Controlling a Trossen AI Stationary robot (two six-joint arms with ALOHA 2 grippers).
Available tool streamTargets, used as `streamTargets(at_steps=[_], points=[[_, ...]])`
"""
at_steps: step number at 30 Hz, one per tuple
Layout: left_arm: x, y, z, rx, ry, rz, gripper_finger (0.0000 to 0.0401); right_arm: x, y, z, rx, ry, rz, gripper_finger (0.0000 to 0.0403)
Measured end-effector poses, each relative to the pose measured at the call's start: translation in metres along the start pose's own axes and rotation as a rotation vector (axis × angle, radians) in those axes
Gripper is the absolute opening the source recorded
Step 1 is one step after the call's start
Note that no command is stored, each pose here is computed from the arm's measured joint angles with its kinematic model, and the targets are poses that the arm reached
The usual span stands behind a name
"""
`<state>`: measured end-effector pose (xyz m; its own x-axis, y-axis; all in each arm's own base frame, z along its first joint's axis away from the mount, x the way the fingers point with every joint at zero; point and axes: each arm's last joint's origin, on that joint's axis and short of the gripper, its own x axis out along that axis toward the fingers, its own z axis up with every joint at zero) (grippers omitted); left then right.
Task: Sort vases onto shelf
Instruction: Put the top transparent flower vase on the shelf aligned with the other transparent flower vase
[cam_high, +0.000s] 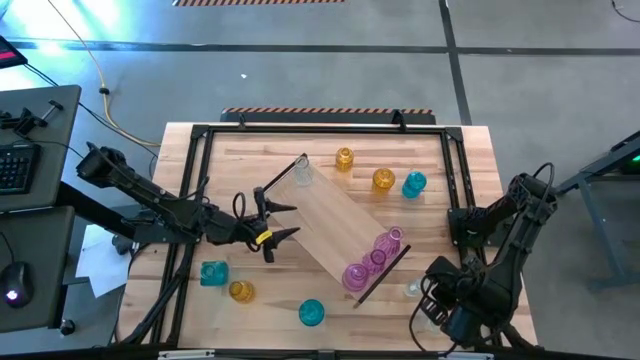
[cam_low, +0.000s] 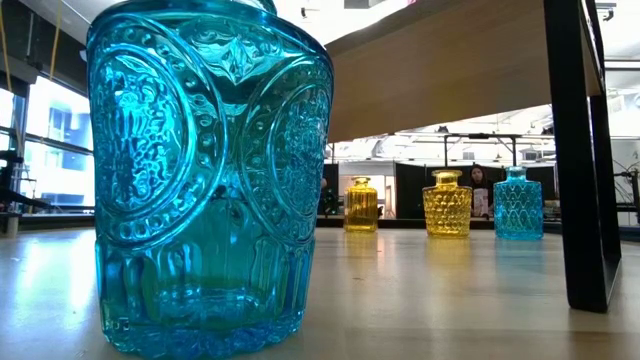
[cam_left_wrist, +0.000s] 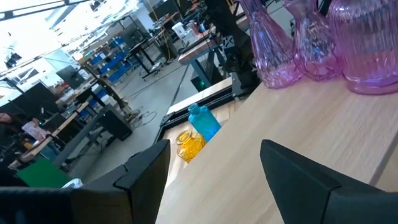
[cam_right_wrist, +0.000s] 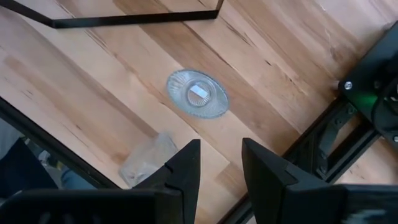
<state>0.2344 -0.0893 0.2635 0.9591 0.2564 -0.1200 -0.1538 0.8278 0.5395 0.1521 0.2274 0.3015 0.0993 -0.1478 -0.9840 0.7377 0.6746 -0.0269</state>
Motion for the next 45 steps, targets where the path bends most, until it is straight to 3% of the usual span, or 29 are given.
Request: streamTargets(at_steps=[17,22,28,36,45], points=[[0.000,0.000,0.000,0.004,0.004,0.000,0.0241,0.000,-0.003,0.002,0.009,-0.081,-0.016,0.0099],[0.000,-0.001,-0.001,0.013,0.014,-0.005,0.0241,0.027,-0.005,-0.003,0.012,-0.066,-0.062,0.0100],[0.000,-0.001,-0.002,0.022,0.019,-0.008,0.0241,0.060,-0.010,-0.009,0.011,0.008,-0.047,0.0141],[0.000,-0.001,-0.002,0.052,0.018,-0.008,0.0241,0.059,-0.018,0.001,0.044,-0.047,-0.002,0.0221],[0.000,-0.001,-0.002,0.054,0.020,-0.009,0.0241,0.068,-0.010,0.004,0.030,-0.058,-0.022,0.0229]])
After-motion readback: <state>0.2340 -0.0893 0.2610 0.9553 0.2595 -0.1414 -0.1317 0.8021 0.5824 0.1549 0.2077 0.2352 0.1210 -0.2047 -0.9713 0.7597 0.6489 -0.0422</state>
